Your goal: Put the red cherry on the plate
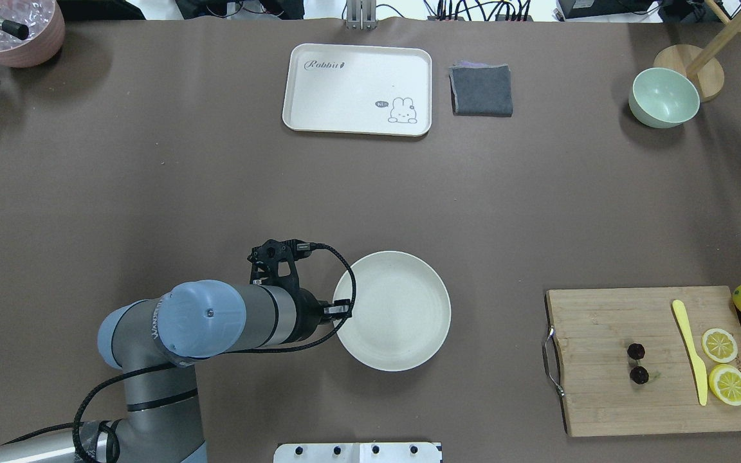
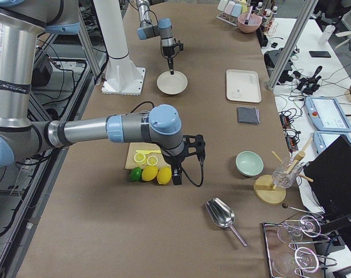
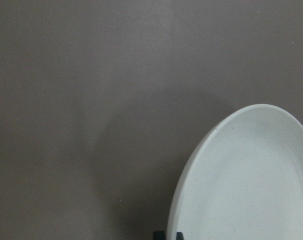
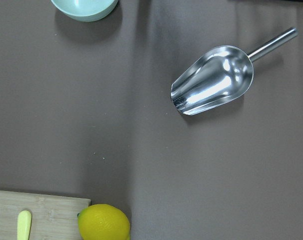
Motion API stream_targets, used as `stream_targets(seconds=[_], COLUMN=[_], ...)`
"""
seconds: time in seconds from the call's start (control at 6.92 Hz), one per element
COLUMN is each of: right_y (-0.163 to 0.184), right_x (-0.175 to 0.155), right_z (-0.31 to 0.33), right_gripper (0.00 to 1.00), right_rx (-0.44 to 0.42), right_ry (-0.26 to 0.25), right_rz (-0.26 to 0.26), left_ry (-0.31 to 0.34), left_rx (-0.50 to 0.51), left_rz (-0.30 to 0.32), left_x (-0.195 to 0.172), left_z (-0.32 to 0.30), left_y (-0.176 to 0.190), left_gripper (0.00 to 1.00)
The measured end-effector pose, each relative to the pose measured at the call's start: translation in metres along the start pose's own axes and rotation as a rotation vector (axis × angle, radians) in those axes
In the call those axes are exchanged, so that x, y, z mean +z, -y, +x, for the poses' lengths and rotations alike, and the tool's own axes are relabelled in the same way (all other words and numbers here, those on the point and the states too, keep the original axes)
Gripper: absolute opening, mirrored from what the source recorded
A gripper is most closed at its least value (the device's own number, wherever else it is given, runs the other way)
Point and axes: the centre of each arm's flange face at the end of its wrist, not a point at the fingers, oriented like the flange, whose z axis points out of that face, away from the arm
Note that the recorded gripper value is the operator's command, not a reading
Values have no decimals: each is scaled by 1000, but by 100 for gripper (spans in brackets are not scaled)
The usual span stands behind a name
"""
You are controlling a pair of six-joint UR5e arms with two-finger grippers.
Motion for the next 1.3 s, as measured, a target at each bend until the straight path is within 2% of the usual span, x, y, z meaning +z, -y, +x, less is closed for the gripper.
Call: stream_targets(seconds=[0.29,0.43,0.58,0.87,1.01,1.3], right_y=[-1,-2,-3,-4,-4,-4], right_x=[0,0,1,1,1,0], right_z=[1,2,2,2,3,3], right_gripper=[100,100,100,100,100,100], right_rx=[2,3,4,4,4,5], right_ry=[-1,-2,-4,-5,-6,-7], right_rz=[1,-1,-2,-3,-2,-1], left_ry=[-16,-13,-11,-8,-6,7], left_rx=[7,8,8,7,4,14], left_rz=[0,-1,-1,2,-9,-42], left_x=[13,16,17,16,7,-48], left_z=[-19,-22,-23,-25,-31,-74], left_y=[0,-1,0,3,17,73], left_gripper=[0,16,97,98,98,98])
